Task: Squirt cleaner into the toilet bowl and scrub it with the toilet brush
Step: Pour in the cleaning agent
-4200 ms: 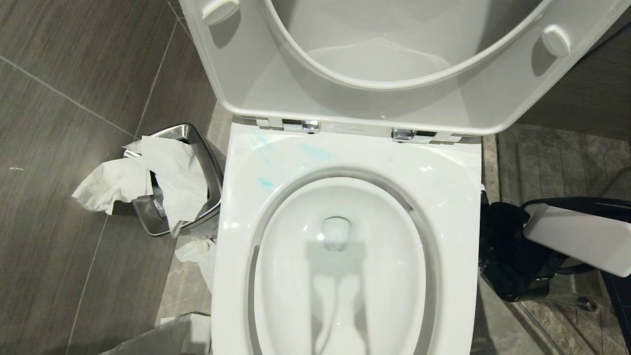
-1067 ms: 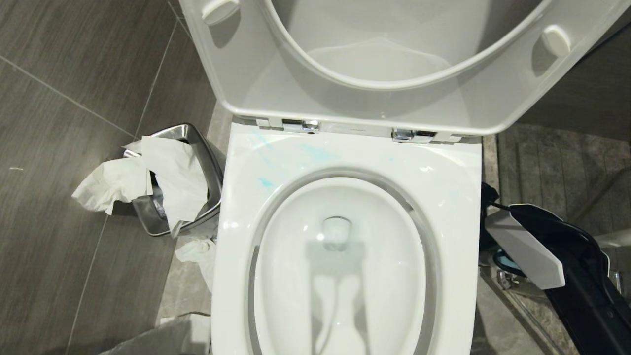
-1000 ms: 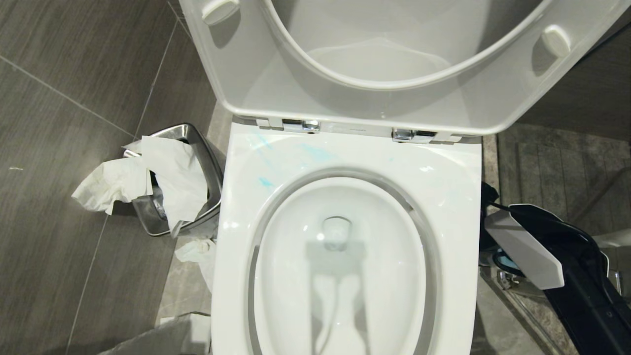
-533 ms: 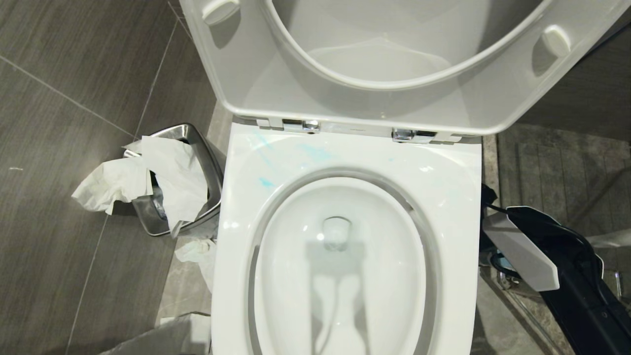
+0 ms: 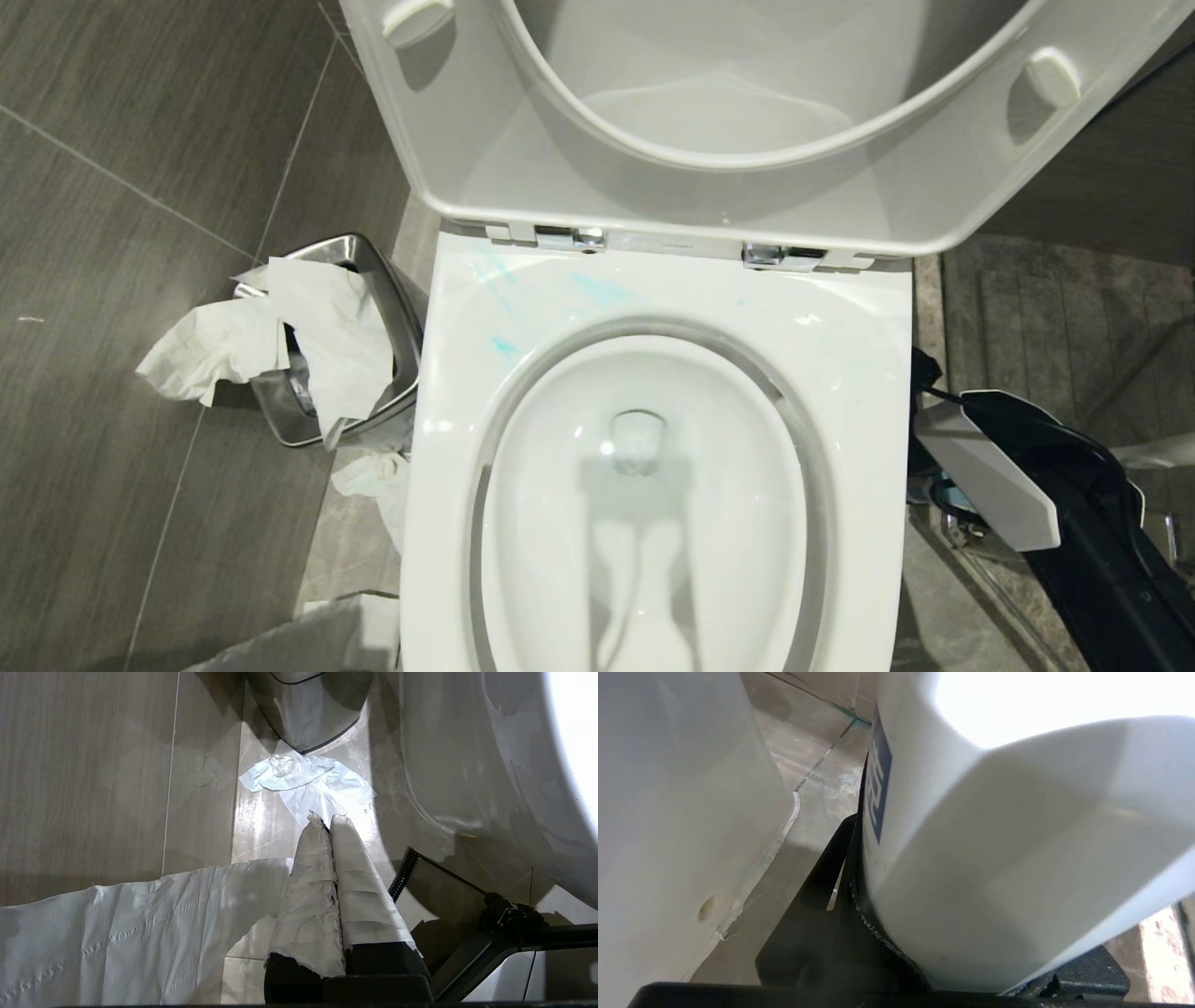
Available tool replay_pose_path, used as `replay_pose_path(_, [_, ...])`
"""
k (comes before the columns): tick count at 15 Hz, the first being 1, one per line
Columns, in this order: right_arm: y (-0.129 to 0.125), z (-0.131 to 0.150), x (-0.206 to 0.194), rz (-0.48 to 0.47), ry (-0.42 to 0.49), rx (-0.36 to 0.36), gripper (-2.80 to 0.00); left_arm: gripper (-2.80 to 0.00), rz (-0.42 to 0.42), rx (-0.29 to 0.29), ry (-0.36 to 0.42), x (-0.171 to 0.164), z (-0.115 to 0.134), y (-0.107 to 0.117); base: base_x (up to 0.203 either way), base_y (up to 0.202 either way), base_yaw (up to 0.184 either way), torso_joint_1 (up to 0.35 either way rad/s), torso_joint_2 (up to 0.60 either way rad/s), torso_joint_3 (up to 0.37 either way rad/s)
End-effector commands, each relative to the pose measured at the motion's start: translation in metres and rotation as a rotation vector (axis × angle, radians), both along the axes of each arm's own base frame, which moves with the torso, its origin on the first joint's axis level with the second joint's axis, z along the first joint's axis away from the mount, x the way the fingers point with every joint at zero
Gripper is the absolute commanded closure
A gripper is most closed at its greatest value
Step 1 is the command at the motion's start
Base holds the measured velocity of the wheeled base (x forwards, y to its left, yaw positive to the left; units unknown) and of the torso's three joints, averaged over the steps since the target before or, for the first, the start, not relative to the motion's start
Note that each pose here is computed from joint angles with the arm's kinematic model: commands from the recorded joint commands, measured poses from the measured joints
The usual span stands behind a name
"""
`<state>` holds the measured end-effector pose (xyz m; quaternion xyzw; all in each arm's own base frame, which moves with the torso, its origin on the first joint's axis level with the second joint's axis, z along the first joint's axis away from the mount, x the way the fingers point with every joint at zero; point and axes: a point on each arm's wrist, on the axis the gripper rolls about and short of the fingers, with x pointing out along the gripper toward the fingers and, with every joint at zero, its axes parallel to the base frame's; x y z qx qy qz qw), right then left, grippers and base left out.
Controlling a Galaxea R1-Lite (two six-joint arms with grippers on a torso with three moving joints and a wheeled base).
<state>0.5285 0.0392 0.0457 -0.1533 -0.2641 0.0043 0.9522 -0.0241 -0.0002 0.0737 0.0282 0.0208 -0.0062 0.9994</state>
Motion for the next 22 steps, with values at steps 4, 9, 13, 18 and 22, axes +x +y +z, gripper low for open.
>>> replay_pose_path(4, [-0.012,0.029,-0.01,-0.053,-0.016,0.023,0.0,0.0,0.0,0.0,0.001,0.0,0.0,0.0,0.0,0.0,0.0,0.0,0.0,0.0])
replay_pose_path(9, [-0.022,0.059,-0.016,-0.148,-0.064,0.086,0.0,0.0,0.001,0.0,0.001,0.0,0.0,0.0,0.0,0.0,0.0,0.0,0.0,0.0])
replay_pose_path(13, [-0.027,0.094,-0.031,-0.175,-0.096,0.107,0.0,0.0,0.001,0.0,0.001,0.0,0.0,0.0,0.0,0.0,0.0,0.0,0.0,0.0])
replay_pose_path(18, [-0.042,0.126,-0.075,-0.185,-0.036,0.167,0.0,0.0,0.001,0.0,0.001,0.0,0.0,0.0,0.0,0.0,0.0,0.0,0.0,0.0])
replay_pose_path(22, [-0.052,0.149,-0.119,-0.16,0.001,0.182,0.0,0.0,-0.001,0.0,0.001,0.0,0.0,0.0,0.0,0.0,0.0,0.0,0.0,0.0])
